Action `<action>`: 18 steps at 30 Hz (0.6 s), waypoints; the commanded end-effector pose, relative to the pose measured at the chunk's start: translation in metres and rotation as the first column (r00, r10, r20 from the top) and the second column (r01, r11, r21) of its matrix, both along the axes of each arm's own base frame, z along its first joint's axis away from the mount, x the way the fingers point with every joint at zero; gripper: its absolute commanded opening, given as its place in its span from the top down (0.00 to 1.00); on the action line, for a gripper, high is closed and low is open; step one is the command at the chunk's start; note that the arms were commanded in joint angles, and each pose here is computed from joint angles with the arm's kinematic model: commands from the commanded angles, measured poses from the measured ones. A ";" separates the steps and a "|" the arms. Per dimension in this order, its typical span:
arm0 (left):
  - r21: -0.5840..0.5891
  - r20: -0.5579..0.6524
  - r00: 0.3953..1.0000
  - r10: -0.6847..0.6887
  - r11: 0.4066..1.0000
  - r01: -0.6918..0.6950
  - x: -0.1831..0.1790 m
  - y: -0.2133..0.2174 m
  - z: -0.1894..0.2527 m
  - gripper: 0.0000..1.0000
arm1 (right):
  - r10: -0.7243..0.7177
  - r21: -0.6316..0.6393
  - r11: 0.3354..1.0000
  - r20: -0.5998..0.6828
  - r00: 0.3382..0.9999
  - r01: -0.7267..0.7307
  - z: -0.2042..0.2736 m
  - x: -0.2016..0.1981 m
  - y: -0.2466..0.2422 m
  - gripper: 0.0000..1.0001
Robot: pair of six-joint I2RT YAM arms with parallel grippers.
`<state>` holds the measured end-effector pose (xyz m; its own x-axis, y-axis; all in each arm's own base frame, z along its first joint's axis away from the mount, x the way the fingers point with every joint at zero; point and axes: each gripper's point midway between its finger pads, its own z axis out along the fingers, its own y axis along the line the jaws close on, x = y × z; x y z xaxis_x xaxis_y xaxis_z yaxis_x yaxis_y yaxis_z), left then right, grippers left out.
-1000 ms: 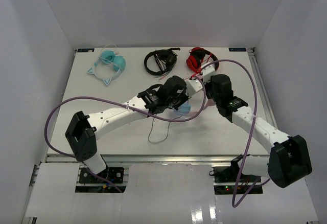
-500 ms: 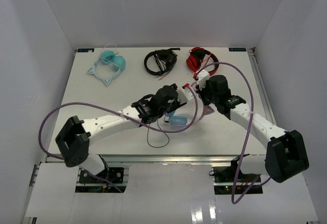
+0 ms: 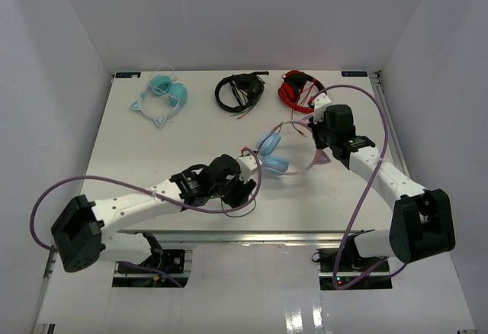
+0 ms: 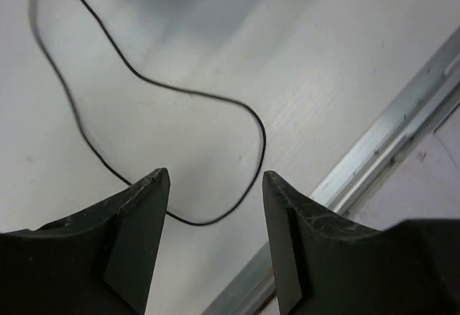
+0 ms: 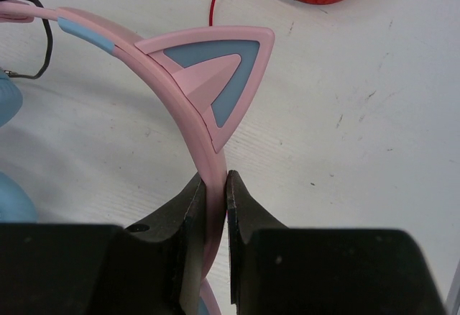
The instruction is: Wrap the headphones
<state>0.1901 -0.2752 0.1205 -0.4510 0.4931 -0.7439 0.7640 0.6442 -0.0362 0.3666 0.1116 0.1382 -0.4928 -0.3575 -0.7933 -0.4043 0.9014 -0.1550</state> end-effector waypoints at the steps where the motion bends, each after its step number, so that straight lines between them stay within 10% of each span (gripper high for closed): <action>1: 0.086 -0.222 0.961 -0.164 0.979 0.187 -0.041 -0.006 -0.042 0.30 | 0.020 0.103 0.994 0.102 0.995 -0.031 0.042 0.013 0.015 0.92; 18: 0.127 -0.220 0.939 -0.265 0.946 0.297 -0.034 -0.036 -0.094 0.30 | 0.030 0.148 0.988 0.048 0.998 -0.037 0.033 0.010 0.009 0.92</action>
<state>0.1566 -0.2892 0.0237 -0.4310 0.7397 -0.5168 0.8868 0.4532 -0.0909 0.3647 0.1106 0.1365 -0.5071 -0.3227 -0.7992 -0.4317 0.8977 -0.0885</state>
